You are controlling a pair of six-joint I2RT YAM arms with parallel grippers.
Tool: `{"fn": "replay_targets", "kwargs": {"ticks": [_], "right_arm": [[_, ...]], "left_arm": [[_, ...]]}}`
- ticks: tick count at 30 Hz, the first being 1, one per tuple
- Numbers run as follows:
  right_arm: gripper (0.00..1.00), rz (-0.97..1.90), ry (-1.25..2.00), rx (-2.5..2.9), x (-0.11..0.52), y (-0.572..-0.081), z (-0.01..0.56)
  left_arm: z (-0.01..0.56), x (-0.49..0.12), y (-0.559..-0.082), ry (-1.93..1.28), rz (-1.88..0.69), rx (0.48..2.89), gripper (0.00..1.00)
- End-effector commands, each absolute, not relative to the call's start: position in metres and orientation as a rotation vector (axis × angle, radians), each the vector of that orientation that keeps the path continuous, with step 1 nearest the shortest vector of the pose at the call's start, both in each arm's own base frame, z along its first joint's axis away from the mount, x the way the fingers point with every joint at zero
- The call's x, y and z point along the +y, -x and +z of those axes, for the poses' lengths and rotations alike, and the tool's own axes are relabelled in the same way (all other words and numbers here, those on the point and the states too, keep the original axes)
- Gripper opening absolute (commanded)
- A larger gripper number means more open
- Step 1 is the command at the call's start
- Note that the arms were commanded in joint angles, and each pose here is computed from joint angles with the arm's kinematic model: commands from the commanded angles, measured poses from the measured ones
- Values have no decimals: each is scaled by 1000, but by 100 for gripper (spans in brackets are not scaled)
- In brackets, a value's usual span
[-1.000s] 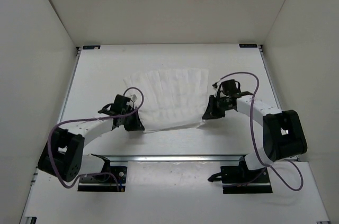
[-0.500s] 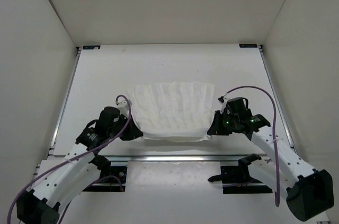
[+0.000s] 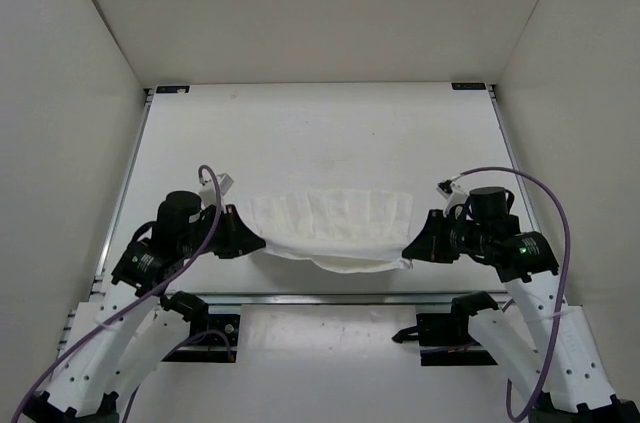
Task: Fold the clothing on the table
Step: Fold the skirt
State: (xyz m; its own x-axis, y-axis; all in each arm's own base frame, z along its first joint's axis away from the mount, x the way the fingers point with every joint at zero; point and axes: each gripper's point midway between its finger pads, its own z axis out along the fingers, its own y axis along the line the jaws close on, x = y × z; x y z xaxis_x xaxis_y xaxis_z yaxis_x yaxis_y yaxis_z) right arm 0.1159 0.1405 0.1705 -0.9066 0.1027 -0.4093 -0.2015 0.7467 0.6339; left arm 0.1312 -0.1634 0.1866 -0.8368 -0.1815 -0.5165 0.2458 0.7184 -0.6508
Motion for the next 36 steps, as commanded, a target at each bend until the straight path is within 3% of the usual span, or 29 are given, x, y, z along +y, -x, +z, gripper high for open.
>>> {"fn": "replay_targets", "kwargs": {"ticks": [1, 8, 20, 21, 22, 23, 27, 36], "right_arm": [[0, 869, 78, 2547, 128, -129, 173], [0, 1158, -29, 2307, 150, -222, 184], [0, 1152, -82, 2247, 145, -351, 160], [9, 1113, -78, 2278, 143, -370, 156], [18, 1046, -102, 2301, 138, -381, 151], [31, 1020, -126, 2344, 136, -387, 143], [46, 833, -203, 2306, 115, -392, 141], [49, 752, -337, 2347, 109, -294, 89]], "left_arm": [[194, -140, -171, 44, -799, 2315, 0], [177, -141, -246, 212, -873, 2216, 0], [149, -130, -332, 378, -802, 2195, 0], [140, -129, -339, 391, -810, 2218, 14], [138, -128, -352, 400, -818, 2217, 42], [147, -131, -359, 388, -855, 2208, 49], [152, -127, -369, 331, -817, 2241, 58], [94, -112, -284, 377, -610, 2321, 66]]}}
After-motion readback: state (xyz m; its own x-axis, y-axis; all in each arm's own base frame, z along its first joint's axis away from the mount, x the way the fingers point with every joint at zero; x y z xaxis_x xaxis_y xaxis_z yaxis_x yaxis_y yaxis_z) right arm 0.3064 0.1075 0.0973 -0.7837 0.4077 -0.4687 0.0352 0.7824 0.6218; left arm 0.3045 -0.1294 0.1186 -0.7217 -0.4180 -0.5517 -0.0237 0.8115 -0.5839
